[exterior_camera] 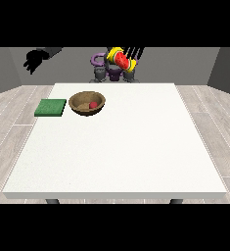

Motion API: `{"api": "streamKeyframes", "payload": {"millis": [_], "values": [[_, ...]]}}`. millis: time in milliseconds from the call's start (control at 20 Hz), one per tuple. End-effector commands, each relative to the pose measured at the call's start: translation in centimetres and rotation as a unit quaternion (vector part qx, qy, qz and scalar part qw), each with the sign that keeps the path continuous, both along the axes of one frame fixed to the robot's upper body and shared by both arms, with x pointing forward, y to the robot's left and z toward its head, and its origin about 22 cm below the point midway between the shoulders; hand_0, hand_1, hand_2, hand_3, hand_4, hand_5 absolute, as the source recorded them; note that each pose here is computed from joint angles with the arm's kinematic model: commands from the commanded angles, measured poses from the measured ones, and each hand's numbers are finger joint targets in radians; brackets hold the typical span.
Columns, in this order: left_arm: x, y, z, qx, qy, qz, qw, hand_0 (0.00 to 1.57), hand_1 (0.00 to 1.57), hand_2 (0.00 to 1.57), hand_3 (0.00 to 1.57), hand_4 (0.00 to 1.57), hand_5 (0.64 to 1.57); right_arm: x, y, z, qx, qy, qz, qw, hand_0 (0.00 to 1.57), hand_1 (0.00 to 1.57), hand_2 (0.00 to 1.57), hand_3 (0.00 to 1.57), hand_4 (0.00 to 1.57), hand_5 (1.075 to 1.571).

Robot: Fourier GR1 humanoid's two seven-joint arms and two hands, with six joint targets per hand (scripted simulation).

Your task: Pick the cup and pour the ball into the bowl, then pick the bowl and place it on the pad

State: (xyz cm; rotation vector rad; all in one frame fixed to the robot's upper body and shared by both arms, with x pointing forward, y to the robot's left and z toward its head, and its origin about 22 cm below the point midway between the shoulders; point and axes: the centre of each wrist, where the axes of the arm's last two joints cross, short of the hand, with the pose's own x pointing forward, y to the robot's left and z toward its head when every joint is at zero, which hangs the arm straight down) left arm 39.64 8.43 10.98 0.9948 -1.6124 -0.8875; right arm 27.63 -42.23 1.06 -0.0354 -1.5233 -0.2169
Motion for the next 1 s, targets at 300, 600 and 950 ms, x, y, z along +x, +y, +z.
{"api": "streamKeyframes", "payload": {"millis": [300, 600, 950], "values": [[1.2, 10.9, 7.4, -0.426, 0.018, -0.084, 0.901, 0.0, 0.0, 0.0, 0.0, 1.05, 1.567, -0.8, 2.2, -3.3, 0.021, 0.021, -0.055, 0.9981, 0.0, 0.0, 0.0, 0.0, 0.78, 1.56], [1.4, 18.8, 10.7, -0.472, 0.024, -0.132, 0.871, 0.0, 0.0, 0.0, 0.0, 1.05, 1.561, 0.3, 6.2, -5.0, 0.04, -0.004, -0.052, 0.9979, 0.0, 0.0, 0.0, 0.0, 0.74, 1.567], [-0.2, 25.4, 11.6, -0.484, 0.02, -0.129, 0.865, 0.0, 0.0, 0.0, 0.0, 0.99, 1.561, 2.0, 8.5, -6.3, 0.05, -0.01, -0.024, 0.9984, 0.0, 0.0, 0.0, 0.0, 0.69, 1.566]]}}
